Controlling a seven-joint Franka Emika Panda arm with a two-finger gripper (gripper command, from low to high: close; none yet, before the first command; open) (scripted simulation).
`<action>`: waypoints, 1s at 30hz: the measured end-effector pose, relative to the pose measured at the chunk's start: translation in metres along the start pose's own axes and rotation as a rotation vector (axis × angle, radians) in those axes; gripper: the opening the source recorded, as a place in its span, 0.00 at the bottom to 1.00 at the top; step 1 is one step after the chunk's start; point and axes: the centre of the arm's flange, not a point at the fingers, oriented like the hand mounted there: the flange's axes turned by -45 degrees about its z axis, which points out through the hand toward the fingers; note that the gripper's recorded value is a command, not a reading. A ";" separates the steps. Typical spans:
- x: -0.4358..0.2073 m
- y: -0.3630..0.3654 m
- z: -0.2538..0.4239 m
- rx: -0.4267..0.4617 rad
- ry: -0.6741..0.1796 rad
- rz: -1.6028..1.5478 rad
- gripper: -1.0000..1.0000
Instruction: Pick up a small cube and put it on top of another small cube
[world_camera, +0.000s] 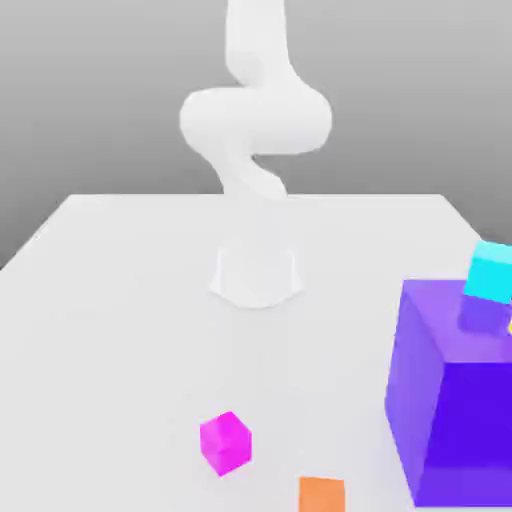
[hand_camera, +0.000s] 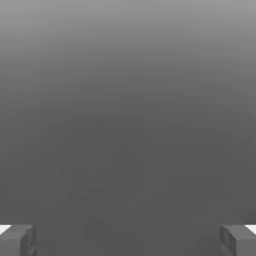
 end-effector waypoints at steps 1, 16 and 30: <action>-0.004 0.002 0.025 0.002 -0.034 -0.027 0.50; -0.167 0.018 0.305 0.122 -0.494 -0.389 0.50; -0.330 0.018 0.421 0.238 -0.690 -0.540 0.00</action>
